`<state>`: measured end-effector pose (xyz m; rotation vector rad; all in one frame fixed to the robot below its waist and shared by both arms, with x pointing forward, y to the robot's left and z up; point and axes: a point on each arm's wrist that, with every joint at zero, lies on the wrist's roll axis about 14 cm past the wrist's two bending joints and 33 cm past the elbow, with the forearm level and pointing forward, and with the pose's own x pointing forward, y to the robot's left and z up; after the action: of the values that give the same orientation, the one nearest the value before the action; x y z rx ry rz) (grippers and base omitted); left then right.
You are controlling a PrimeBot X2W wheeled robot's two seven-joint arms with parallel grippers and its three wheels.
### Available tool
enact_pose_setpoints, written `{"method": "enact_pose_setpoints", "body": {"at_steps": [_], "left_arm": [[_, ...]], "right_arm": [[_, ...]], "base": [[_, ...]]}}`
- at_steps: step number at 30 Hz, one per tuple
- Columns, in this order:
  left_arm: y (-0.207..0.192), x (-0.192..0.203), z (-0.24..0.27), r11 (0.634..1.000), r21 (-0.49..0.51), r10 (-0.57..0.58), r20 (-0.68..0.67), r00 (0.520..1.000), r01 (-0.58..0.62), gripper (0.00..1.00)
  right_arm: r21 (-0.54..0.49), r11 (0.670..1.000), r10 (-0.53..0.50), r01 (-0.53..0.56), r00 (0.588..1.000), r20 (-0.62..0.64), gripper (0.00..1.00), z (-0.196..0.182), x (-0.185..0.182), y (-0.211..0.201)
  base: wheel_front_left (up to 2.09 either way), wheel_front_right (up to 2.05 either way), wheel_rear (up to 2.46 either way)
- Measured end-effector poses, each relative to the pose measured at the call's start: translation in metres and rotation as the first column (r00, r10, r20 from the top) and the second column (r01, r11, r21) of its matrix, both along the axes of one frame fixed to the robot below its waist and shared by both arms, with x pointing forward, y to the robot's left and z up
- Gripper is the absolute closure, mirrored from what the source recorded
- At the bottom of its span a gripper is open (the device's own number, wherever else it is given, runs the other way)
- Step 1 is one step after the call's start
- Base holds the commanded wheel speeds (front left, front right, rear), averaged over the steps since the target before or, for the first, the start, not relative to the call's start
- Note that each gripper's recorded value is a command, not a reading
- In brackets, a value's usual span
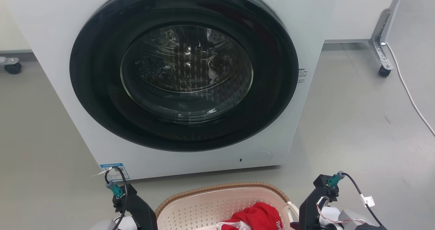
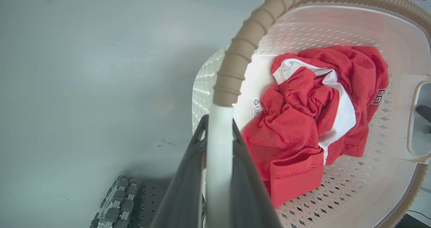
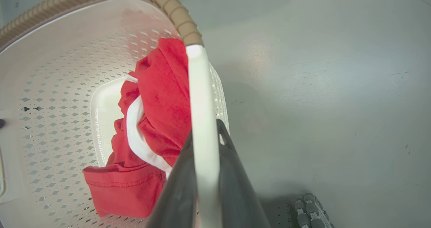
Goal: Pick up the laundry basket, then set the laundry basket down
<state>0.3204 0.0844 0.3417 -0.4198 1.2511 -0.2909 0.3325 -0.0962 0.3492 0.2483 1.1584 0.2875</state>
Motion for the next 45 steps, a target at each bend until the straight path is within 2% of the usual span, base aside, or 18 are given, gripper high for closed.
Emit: {"method": "enact_pose_setpoints", "body": {"at_steps": [45], "left_arm": [[0.002, 0.008, -0.012, 1.0, 0.013, 0.024, 0.041, 0.999, -0.025, 1.0]], "right_arm": [[0.018, 1.0, -0.021, 0.021, 1.0, -0.003, 1.0, -0.011, 0.004, 0.006]], "base": [[0.0, 0.0, 0.0]]}}
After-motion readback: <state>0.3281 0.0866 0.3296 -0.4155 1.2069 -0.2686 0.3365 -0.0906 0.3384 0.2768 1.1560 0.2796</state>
